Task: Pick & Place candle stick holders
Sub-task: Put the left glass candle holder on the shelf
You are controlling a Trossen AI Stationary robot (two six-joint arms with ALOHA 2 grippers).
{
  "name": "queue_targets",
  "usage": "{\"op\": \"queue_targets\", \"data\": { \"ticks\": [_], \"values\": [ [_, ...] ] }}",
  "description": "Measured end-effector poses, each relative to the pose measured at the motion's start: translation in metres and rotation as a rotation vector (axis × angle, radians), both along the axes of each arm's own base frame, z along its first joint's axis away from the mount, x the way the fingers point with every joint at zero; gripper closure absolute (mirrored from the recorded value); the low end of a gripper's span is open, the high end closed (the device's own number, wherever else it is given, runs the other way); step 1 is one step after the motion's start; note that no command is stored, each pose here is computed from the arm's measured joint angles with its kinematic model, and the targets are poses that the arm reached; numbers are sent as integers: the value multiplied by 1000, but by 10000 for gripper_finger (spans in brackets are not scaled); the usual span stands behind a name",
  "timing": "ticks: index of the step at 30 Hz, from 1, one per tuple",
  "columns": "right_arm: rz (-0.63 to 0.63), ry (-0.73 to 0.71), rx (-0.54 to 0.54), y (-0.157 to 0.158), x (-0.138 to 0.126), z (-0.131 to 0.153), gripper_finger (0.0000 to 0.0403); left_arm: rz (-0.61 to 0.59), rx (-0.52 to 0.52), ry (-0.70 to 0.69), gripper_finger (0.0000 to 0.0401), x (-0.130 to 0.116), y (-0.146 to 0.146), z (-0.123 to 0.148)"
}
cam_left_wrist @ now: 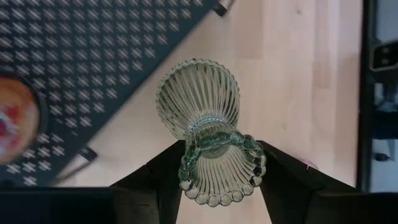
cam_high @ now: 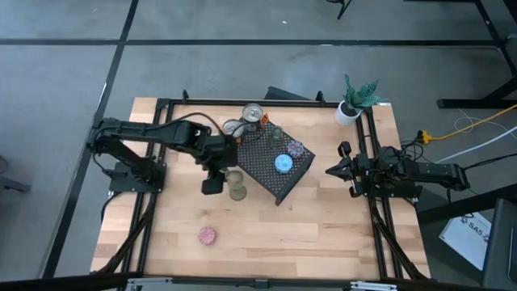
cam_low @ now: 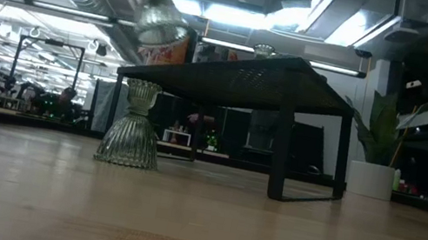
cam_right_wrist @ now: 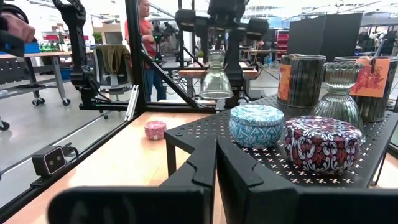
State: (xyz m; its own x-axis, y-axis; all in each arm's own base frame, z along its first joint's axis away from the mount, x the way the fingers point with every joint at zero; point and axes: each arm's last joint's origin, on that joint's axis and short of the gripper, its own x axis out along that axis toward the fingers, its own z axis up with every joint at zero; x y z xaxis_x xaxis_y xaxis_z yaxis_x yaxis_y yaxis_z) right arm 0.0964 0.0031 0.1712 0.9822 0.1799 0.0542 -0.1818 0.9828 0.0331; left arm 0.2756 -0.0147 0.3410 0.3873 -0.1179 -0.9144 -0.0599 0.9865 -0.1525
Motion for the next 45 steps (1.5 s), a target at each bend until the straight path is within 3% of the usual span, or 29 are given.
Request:
{"op": "queue_targets", "data": {
  "ticks": [11, 22, 31, 35, 45],
  "values": [
    [-1, 0, 0, 0, 0, 0, 387, 49, 42, -35, 228, 28, 31, 8],
    [0, 0, 0, 0, 0, 0, 387, 101, 59, -73, 228, 47, 57, -3],
    [0, 0, 0, 0, 0, 0, 387, 139, 53, -66, 228, 45, 73, -4],
    [0, 0, 0, 0, 0, 0, 387, 134, 3, -67, 228, 44, 76, -3],
    [0, 0, 0, 0, 0, 0, 387, 147, 23, -173, 228, 45, 80, 27]
  ]
}}
